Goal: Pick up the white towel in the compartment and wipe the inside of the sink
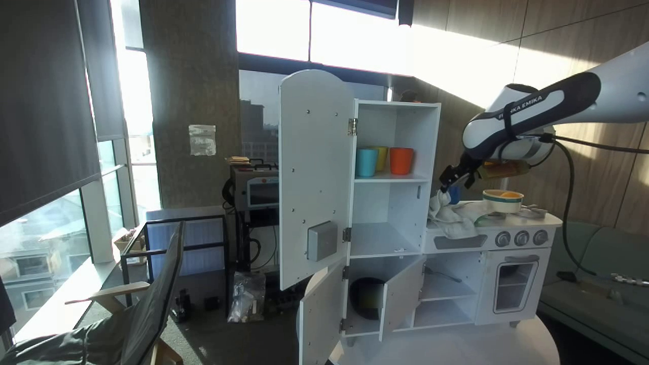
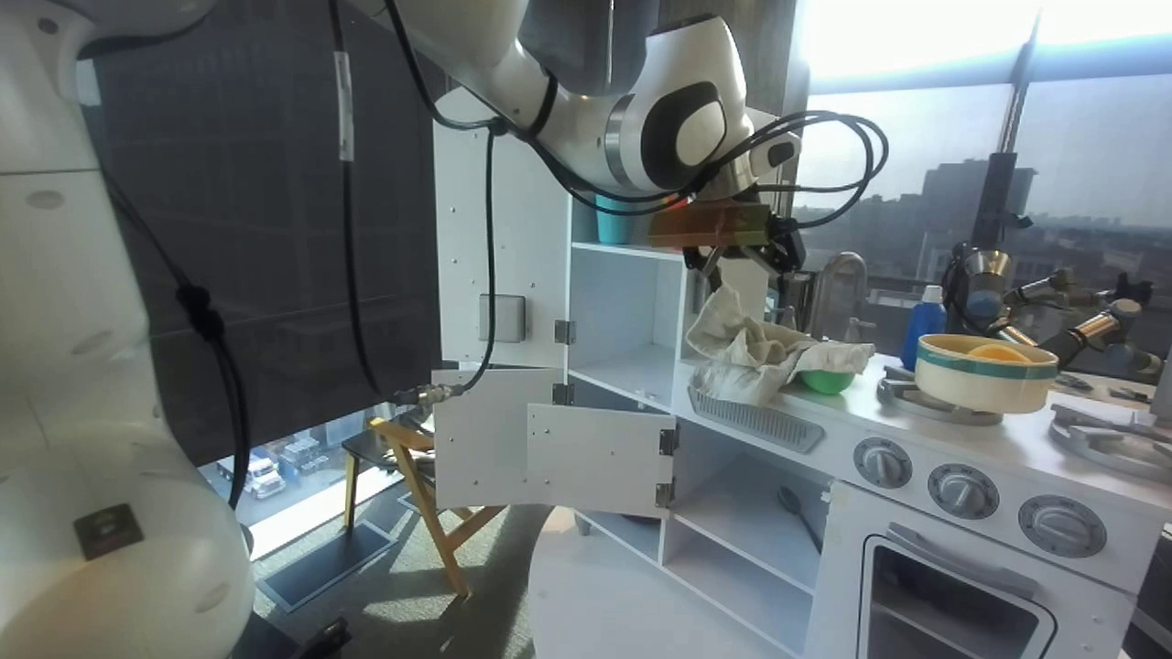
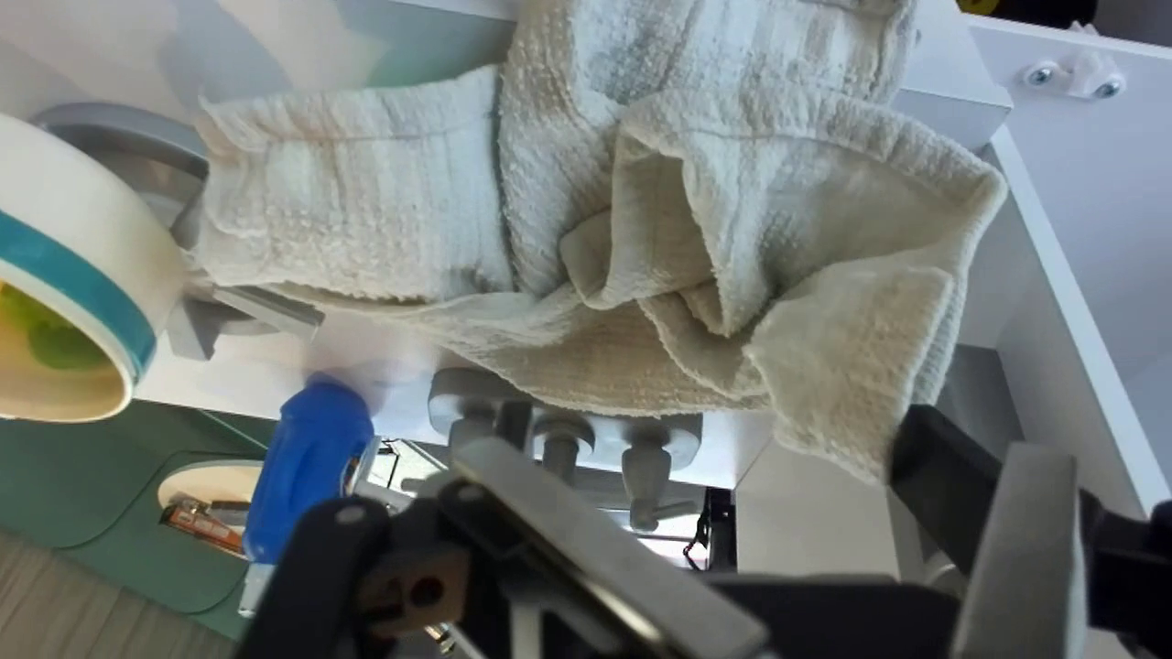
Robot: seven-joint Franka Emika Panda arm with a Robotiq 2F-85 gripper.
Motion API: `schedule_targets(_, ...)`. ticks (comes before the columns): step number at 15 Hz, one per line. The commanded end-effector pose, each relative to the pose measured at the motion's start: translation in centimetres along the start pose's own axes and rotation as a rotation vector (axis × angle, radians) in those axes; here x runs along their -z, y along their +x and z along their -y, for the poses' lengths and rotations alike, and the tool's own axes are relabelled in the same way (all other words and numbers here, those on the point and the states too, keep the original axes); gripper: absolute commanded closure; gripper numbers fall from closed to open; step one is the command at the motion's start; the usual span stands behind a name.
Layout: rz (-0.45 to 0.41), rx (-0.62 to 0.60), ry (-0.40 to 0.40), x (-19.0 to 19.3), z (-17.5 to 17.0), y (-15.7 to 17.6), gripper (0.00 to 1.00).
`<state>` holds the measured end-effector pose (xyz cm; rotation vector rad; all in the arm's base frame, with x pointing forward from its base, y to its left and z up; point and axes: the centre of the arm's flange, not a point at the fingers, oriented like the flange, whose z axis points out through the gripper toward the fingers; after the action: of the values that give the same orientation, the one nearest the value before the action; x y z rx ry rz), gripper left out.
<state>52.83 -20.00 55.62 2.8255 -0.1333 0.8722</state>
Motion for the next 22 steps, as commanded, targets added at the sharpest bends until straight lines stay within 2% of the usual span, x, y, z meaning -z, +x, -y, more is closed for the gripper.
schedule_targets(1, -0.015, 0.023, -0.015, 1.1, 1.5, 2.6, 0.0)
schedule_targets(5, -0.015, 0.014, 0.009, 1.5, 1.4, 2.9, 0.0)
schedule_targets(10, 0.057, 0.019, 0.035, -2.0, 1.6, 2.0, 0.0)
schedule_targets(17, 0.112, -0.023, 0.068, -6.2, 0.5, 0.4, 0.0)
schedule_targets(22, 0.076, -0.045, 0.13, -6.4, -1.2, 0.0, 0.0)
